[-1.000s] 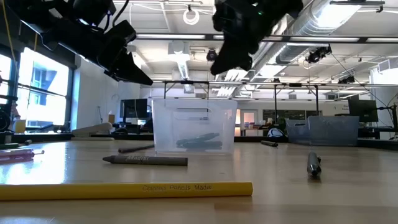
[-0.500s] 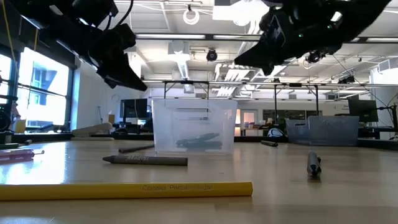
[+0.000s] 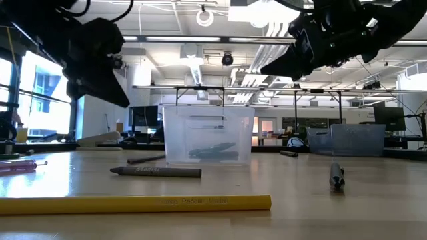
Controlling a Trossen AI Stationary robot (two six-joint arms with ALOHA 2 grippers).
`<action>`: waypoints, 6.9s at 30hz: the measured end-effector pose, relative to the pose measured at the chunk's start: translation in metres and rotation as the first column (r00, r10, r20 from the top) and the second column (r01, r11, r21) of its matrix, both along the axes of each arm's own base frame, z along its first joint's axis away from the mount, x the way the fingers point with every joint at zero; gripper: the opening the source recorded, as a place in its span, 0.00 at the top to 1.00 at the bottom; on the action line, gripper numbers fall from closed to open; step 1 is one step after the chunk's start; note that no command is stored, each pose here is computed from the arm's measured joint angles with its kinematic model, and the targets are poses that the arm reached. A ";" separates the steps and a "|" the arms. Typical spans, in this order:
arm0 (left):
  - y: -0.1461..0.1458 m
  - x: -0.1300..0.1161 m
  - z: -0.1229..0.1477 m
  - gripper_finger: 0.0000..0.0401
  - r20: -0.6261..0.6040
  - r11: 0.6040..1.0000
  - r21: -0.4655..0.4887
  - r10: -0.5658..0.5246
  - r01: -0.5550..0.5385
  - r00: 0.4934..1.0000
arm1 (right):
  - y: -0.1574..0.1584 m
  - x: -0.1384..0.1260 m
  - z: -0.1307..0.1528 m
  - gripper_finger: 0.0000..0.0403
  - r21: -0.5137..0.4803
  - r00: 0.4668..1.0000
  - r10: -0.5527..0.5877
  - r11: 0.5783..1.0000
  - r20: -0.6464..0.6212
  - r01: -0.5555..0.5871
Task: Sort crayons/erasers/pens/pencils in bins
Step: Put the blue color pencil into the top transparent bin
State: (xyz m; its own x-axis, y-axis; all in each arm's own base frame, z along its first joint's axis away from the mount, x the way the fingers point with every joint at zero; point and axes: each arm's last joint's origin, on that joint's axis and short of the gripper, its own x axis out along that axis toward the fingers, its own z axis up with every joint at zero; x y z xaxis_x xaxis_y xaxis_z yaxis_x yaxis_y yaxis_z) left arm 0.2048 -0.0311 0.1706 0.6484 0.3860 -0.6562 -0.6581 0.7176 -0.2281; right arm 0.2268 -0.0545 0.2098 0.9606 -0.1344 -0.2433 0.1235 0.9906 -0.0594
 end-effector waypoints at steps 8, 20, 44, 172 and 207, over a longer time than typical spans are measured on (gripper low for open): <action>-0.025 0.020 -0.032 0.92 0.044 0.999 -0.023 0.041 -0.040 0.998 | 0.000 -0.001 -0.001 1.00 0.007 1.000 0.000 1.000 -0.020 0.001; -0.029 0.030 -0.061 0.64 0.024 0.993 -0.023 0.114 -0.113 0.993 | 0.000 -0.001 -0.001 1.00 0.006 1.000 0.000 1.000 -0.018 0.000; -0.032 0.056 -0.077 0.64 -0.190 0.971 0.232 0.098 -0.053 0.977 | 0.000 -0.001 -0.001 1.00 -0.019 1.000 0.007 1.000 -0.023 -0.007; 0.277 0.036 -0.035 0.93 -0.607 0.773 -0.307 -0.608 0.555 0.512 | 0.001 -0.002 -0.006 1.00 0.011 0.998 0.019 1.000 -0.062 -0.018; 0.253 0.052 -0.021 0.99 -0.609 0.787 -0.281 -0.588 0.549 0.532 | 0.001 -0.002 -0.006 1.00 0.015 0.998 0.019 1.000 -0.063 -0.018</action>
State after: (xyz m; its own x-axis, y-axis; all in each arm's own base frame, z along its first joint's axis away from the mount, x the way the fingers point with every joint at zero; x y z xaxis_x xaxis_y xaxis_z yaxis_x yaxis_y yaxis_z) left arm 0.2564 0.2220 0.1494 0.1334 0.0439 -0.9901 -0.1032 0.9942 0.0301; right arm 0.2249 -0.0532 0.2041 0.9456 -0.1131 -0.3049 0.1020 0.9934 -0.0520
